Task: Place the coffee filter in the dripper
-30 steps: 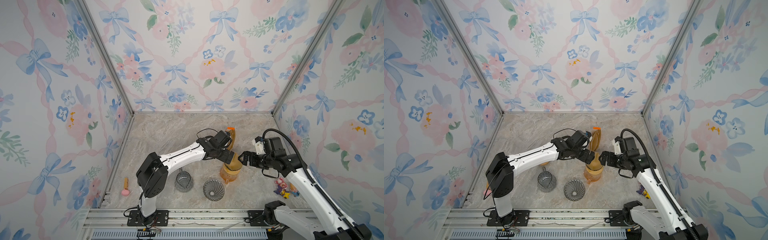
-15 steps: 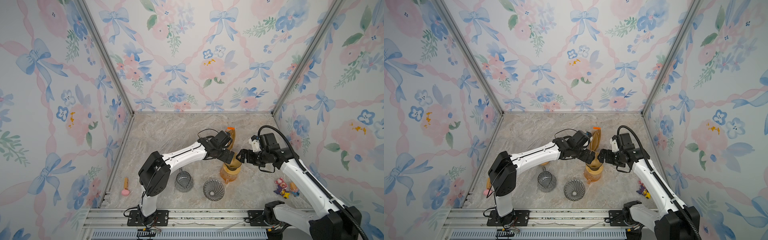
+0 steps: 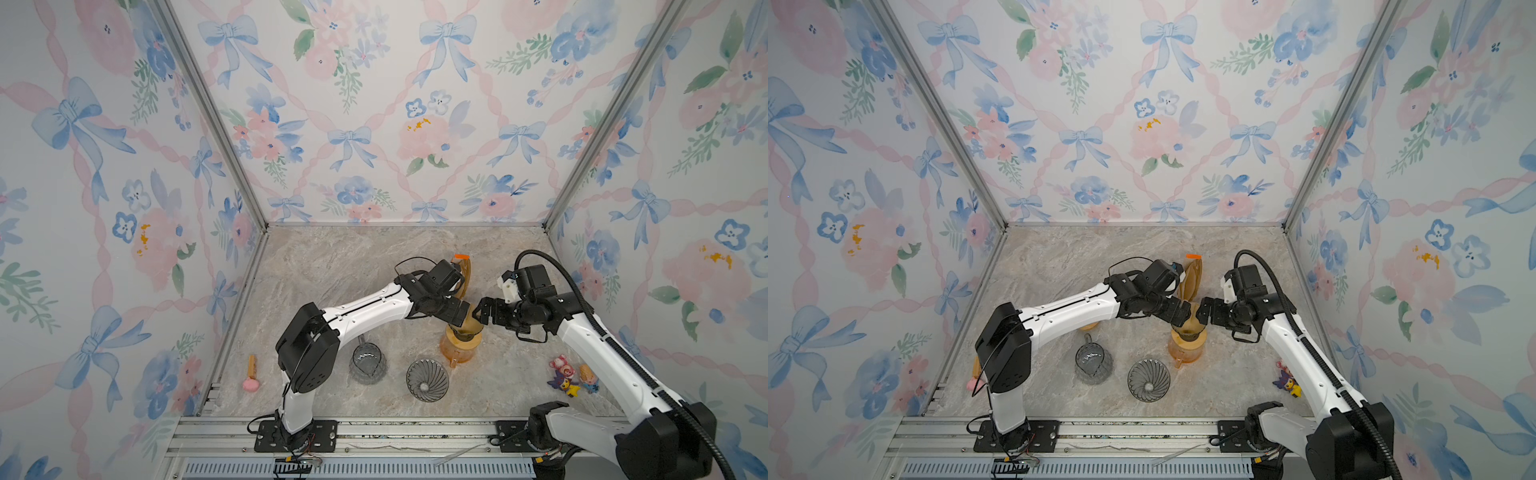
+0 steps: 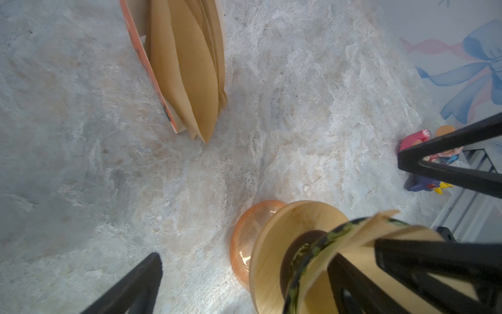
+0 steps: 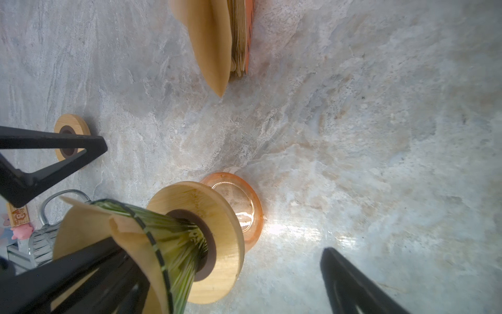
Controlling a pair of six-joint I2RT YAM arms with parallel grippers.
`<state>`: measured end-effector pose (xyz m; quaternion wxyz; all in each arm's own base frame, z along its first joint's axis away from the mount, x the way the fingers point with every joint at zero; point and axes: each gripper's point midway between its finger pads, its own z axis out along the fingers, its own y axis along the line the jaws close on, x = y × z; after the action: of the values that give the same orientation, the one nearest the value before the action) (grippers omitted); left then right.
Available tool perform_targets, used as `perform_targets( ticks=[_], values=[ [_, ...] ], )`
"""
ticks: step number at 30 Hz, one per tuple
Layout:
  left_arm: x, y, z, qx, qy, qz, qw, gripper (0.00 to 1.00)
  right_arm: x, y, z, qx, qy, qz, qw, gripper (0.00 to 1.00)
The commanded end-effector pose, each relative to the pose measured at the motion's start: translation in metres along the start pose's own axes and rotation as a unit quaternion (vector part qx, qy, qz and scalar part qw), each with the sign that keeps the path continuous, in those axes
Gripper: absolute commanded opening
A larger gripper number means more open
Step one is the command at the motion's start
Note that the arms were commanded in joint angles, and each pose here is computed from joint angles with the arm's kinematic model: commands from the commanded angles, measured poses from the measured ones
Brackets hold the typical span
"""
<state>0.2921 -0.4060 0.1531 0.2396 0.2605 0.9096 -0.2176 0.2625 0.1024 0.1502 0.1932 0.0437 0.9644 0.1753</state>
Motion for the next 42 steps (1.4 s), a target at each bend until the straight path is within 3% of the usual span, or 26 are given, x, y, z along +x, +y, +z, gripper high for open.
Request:
perform_targets(
  ticks=[1,6,14,22,42],
  values=[
    [-0.011,-0.007,-0.030,0.021,-0.026,-0.003,0.999,0.97,0.004,-0.009,-0.004,0.018,-0.003,0.008,1.000,0.98],
    [-0.004,-0.006,-0.043,0.025,-0.026,-0.003,0.999,0.97,0.009,-0.010,-0.013,0.018,-0.009,0.010,1.000,0.98],
    [0.009,0.006,-0.043,0.018,-0.015,-0.012,1.000,0.97,0.013,0.019,-0.028,-0.061,-0.017,-0.003,0.998,0.98],
    [0.014,0.013,-0.036,0.003,-0.009,-0.029,1.000,0.97,0.028,-0.005,-0.022,0.000,0.005,0.010,1.000,0.99],
    [0.016,0.016,-0.023,-0.006,0.001,-0.034,0.999,0.97,0.037,-0.027,-0.012,0.053,0.021,0.020,0.998,0.99]
  ],
)
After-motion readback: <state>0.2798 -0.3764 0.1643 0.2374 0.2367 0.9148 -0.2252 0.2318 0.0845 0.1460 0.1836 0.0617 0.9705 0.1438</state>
